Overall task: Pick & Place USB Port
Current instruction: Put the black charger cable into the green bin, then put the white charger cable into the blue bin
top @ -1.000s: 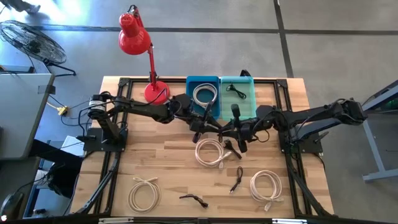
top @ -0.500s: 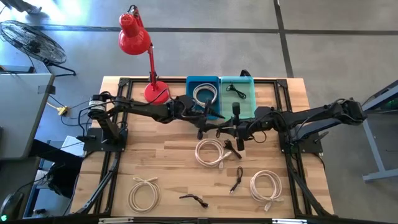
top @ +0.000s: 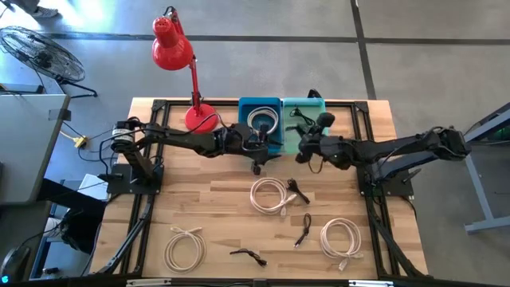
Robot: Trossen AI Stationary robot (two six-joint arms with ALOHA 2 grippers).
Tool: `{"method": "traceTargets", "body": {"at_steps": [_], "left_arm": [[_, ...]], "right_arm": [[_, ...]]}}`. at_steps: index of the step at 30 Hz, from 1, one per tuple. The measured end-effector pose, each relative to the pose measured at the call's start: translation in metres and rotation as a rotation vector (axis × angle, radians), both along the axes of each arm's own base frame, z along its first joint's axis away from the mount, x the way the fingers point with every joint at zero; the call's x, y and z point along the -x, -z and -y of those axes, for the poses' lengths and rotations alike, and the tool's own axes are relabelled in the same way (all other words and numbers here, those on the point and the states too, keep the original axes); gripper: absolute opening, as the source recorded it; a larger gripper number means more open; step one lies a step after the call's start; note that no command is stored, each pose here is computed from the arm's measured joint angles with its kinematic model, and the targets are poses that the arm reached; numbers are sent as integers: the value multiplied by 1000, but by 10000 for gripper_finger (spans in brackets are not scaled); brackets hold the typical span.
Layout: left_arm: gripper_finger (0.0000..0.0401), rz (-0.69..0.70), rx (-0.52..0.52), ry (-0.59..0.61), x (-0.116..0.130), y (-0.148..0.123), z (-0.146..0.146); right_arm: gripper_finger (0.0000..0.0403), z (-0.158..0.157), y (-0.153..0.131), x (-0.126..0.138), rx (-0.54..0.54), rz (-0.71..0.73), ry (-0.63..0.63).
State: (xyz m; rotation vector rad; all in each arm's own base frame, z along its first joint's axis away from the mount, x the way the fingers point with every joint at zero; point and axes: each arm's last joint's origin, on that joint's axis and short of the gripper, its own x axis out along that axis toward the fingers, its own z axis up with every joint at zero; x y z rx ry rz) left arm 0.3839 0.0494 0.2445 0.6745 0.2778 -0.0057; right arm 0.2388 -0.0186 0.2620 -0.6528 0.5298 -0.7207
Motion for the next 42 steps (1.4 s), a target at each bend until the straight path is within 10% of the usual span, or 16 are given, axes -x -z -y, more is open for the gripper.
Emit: {"method": "traceTargets", "body": {"at_steps": [14, 32, 42], "left_arm": [[185, -94, 2, -33, 15, -10, 1], [186, -168, 62, -51, 19, -4, 2], [186, -222, 61, -89, 34, -16, 3]], "right_arm": [[27, 82, 22, 25, -481, 94, 112], [28, 150, 73, 39, -770, 41, 234], [167, 157, 79, 30, -764, 78, 207]]}}
